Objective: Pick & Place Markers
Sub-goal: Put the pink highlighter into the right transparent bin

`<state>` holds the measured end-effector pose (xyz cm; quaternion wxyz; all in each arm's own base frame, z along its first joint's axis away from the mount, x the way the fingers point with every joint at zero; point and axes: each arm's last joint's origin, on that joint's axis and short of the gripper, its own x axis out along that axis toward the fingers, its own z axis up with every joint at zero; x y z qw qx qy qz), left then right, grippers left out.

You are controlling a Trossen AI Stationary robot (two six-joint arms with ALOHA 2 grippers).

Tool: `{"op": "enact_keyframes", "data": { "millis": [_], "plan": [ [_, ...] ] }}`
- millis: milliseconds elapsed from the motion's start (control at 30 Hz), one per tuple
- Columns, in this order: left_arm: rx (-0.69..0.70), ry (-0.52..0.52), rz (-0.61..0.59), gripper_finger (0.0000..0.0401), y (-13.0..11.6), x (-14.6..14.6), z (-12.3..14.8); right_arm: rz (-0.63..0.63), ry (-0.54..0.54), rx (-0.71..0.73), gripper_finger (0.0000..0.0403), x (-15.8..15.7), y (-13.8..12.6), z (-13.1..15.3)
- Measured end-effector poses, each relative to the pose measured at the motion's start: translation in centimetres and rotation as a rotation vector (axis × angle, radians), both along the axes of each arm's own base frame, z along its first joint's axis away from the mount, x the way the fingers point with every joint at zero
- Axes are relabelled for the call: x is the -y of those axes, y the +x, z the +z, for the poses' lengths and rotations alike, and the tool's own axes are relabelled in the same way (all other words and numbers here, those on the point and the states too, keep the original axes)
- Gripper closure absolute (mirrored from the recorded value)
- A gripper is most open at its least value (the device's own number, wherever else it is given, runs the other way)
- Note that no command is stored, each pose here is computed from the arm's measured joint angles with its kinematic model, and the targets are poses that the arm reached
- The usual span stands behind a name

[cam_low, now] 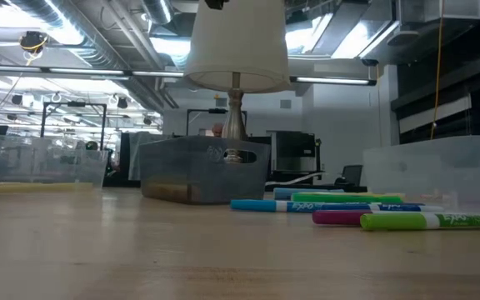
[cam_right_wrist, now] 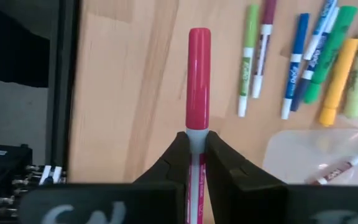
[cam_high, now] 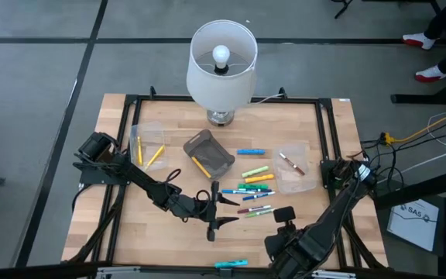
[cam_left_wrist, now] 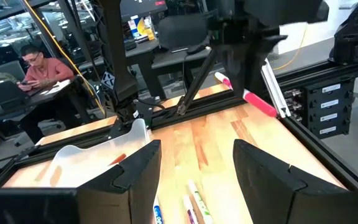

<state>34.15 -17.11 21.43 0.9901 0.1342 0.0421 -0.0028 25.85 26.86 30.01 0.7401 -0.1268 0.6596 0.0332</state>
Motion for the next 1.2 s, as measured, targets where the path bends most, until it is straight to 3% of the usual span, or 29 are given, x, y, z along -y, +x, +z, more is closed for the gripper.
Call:
{"op": "enact_keyframes", "data": {
  "millis": [333, 867, 1200],
  "plan": [
    [0.0, 0.0, 0.0, 0.0205, 0.0, 0.0, 0.0, 0.012, -0.017, 0.008, 0.0371, 0.6, 0.2, 0.9],
    [0.0, 0.0, -0.001, 0.0205, 0.0, 0.0, 0.0, 0.062, -0.034, -0.01, 0.0371, 4.6, 3.2, 1.4],
    [-0.011, 0.006, 0.0, 0.0205, 0.0, 0.0, -0.1, -0.038, -0.034, 0.095, 0.0371, 8.4, 0.7, 4.6]
  ]
}}
